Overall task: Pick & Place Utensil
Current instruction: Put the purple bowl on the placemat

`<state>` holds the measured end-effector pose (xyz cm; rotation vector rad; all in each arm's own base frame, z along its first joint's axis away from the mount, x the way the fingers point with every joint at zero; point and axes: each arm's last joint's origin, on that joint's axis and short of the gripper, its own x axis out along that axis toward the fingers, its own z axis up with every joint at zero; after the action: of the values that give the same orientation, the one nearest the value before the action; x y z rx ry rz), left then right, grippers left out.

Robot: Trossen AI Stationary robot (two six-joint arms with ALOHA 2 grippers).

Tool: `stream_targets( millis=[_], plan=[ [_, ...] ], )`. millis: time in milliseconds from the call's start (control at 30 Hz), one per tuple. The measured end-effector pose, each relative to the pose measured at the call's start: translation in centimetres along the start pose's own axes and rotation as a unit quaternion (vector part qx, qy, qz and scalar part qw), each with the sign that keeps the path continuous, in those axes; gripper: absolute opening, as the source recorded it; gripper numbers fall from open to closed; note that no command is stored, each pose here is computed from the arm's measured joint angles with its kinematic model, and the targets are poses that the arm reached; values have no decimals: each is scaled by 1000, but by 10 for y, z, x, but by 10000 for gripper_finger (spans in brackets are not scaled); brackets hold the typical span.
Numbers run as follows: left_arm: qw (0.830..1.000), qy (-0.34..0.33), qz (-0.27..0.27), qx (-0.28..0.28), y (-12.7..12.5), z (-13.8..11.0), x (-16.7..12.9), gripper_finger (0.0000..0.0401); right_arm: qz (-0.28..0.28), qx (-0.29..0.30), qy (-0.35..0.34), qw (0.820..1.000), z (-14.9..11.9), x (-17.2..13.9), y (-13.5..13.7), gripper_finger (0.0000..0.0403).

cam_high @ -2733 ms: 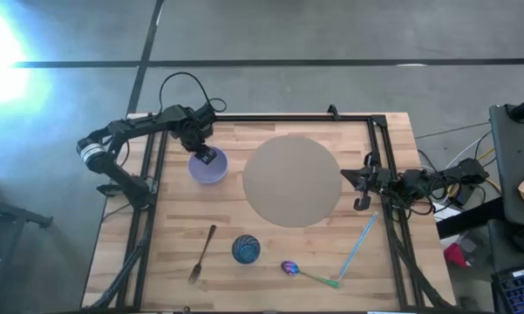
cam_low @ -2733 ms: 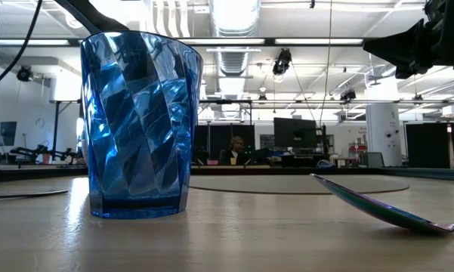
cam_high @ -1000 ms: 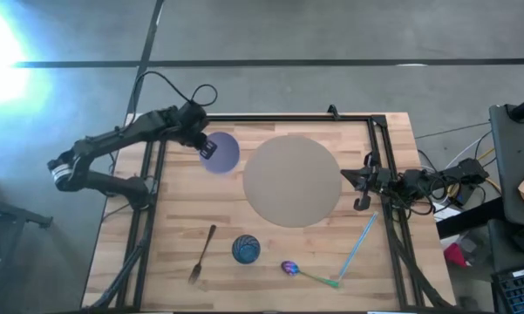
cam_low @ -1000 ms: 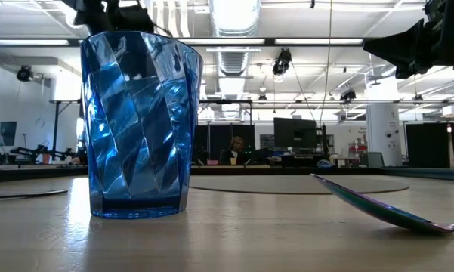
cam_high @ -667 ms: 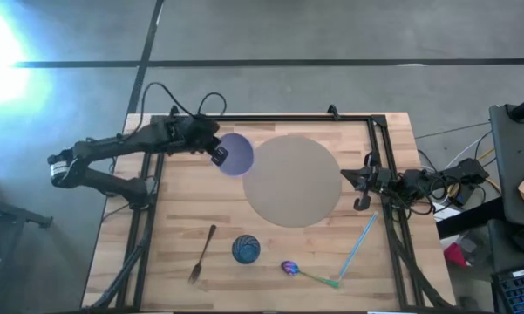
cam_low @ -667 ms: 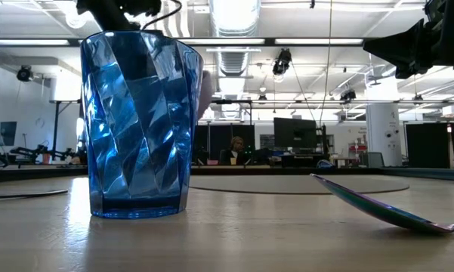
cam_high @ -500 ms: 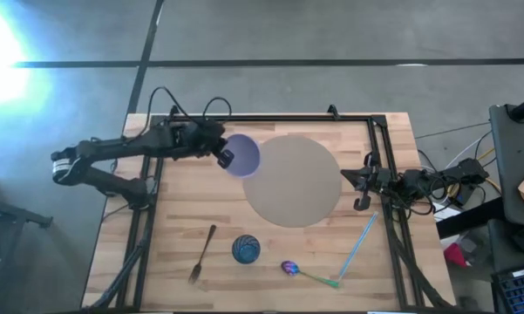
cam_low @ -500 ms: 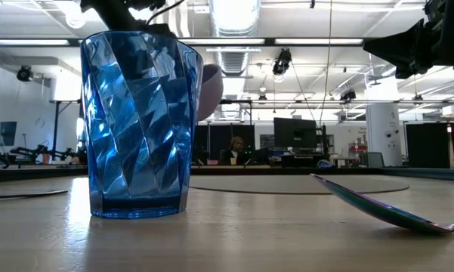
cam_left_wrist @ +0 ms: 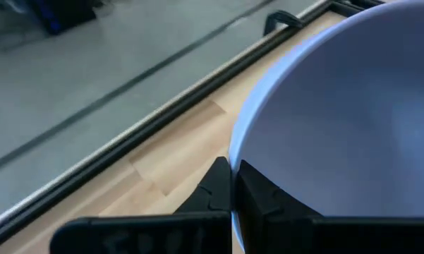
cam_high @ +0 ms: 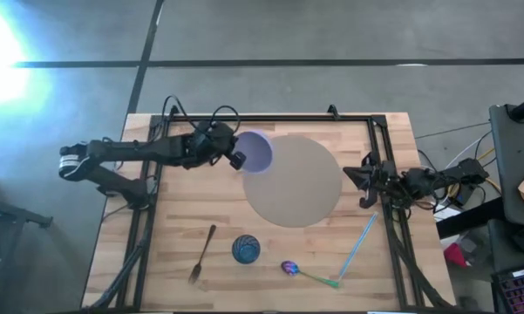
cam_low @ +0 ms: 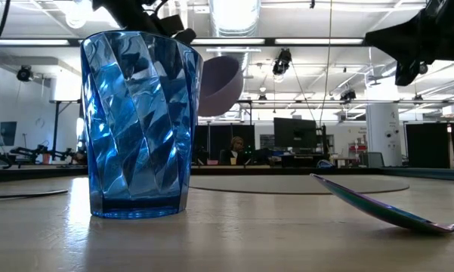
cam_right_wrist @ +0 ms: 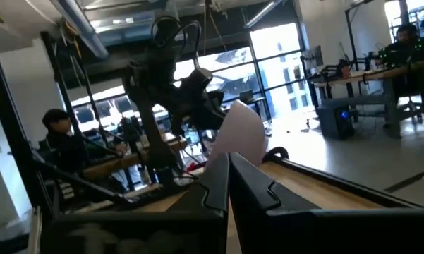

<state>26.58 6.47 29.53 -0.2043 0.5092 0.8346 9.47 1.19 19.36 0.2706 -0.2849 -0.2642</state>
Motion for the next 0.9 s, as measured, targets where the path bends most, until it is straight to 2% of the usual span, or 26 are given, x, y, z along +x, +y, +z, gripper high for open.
stream_targets(
  millis=[233, 433, 567, 767, 900],
  plan=[
    [999, -20, 36, 18, -11, -4, 3, 1, 8, 63, -37, 997, 8, 0, 1, 8],
    [998, -36, 40, 32, -19, -5, 5, 1, 10, 76, -53, 996, 12, 1, 2, 14],
    [997, -58, 42, 37, -23, -2, 4, 1, 9, 72, -45, 996, 18, 5, 6, 39],
    [995, -81, 41, 41, -26, 3, 2, 1, 1, 13, -30, 999, 41, 22, 20, 98],
    [992, -88, 75, 48, -24, 3, 2, 1, -32, -59, -18, 998, 57, 39, 32, 133]
  ],
)
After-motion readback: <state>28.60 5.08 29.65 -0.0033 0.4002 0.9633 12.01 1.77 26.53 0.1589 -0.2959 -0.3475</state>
